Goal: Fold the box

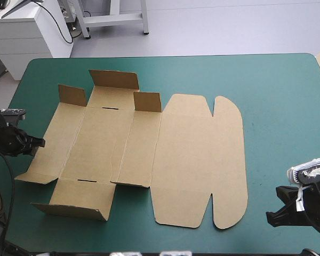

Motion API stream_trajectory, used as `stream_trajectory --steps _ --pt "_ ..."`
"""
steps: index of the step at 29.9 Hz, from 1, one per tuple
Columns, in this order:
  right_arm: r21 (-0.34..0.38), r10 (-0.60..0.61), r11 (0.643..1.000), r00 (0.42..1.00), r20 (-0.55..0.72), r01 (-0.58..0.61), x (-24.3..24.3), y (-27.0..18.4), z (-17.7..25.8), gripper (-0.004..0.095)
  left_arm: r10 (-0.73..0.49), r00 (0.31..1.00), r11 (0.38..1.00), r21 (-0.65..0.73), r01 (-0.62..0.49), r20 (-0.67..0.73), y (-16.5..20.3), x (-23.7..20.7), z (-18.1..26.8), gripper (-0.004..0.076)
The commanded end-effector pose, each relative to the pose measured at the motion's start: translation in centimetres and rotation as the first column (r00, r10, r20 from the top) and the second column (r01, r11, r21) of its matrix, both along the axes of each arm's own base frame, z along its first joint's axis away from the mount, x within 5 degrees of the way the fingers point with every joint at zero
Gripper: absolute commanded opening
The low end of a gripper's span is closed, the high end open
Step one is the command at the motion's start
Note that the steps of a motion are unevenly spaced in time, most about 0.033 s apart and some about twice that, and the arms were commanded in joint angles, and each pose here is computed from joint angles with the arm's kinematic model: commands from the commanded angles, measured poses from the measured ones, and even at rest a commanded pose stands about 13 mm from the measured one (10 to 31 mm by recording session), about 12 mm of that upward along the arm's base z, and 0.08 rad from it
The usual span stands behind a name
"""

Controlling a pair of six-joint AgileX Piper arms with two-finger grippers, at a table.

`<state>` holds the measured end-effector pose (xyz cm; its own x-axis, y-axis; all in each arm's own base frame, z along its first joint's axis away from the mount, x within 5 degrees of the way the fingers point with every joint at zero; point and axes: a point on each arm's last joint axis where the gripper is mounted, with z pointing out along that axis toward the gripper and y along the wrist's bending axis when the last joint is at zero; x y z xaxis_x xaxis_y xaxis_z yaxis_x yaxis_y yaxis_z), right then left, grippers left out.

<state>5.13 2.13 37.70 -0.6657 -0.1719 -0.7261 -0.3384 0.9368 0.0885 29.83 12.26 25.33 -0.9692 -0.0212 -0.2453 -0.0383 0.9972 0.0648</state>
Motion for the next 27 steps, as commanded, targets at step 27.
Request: stream_trajectory --steps 27 --pt "0.004 0.000 1.000 1.000 0.020 0.000 0.1 0.0 0.6 -0.0002 -0.023 0.999 0.744 -0.669 -0.009 -0.039 -5.0 2.0 -1.1 0.0614"
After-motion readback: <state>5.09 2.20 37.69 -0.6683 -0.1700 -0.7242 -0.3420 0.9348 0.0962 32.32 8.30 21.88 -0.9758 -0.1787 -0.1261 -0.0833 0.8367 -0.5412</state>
